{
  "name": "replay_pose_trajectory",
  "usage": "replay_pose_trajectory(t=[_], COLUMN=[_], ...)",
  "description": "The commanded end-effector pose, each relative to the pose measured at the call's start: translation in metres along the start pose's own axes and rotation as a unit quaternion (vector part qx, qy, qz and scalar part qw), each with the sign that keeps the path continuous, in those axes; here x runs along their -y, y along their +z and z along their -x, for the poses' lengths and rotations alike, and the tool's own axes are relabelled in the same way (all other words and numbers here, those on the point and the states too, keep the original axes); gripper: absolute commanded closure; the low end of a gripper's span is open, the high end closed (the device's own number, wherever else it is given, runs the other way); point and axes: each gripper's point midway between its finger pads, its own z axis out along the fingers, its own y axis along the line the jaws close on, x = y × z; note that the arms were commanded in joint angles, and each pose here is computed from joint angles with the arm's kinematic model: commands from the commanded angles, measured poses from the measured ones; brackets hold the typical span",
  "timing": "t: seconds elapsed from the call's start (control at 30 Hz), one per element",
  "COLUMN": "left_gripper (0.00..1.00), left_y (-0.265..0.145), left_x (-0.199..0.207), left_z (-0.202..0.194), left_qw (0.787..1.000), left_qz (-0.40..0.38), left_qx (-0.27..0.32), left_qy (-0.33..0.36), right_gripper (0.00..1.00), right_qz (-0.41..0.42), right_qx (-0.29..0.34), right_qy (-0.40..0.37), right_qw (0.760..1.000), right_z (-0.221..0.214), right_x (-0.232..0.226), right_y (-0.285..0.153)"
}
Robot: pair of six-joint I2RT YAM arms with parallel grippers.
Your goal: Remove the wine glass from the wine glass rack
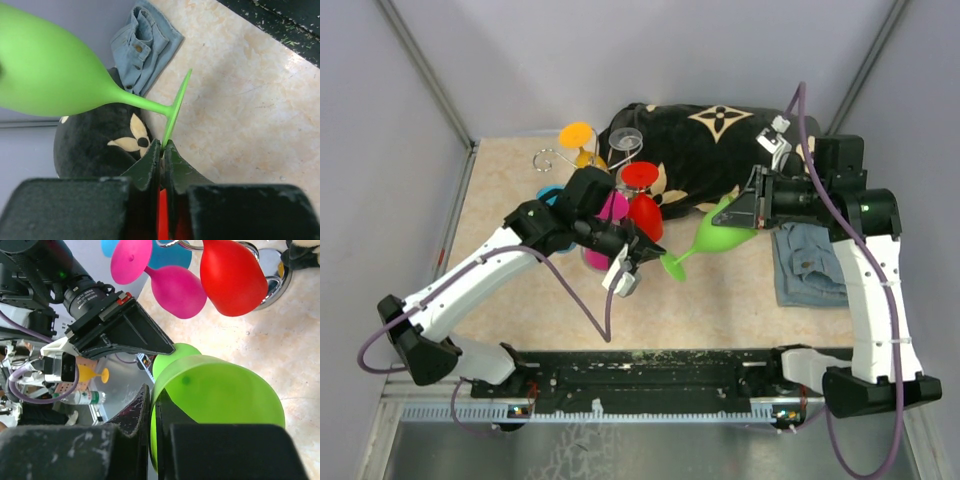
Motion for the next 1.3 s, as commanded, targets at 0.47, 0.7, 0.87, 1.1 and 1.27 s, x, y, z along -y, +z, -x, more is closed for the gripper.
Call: replay_pose_trajectory(t=[0.47, 0.7, 0.87, 1.1, 1.27], left_gripper=[0.18, 0.15, 0.11, 0.12, 0.13], left_y=[-0.123, -0.240, -0.370, -0.472, -0.503], left_x=[-0.202, -0.268, -0.273, -0.217, -0.173], left_z=[0.086, 0.067, -0.006, -0.053, -0.076], left_qw=[0.903, 0.756, 0.636, 0.534, 0.476], left_qz=[0.425, 0.654, 0.760, 0.816, 0.836], left_qx=[0.030, -0.038, -0.116, -0.162, -0.165], left_qy=[0.060, 0.023, -0.072, -0.151, -0.216], right_gripper=[1.00, 1.00, 1.00, 1.00, 1.00], right_qz=[0.027, -0.290, -0.397, -0.450, -0.472], right_qx=[0.161, 0.235, 0.223, 0.180, 0.160], right_qy=[-0.196, -0.119, -0.073, -0.034, -0.015], right_qw=[0.967, 0.920, 0.887, 0.874, 0.867], right_z=[0.110, 0.149, 0.128, 0.077, 0.040], right_x=[-0.104, 0.033, 0.102, 0.167, 0.203], right_y=[-0.052, -0.075, -0.079, -0.056, -0.031])
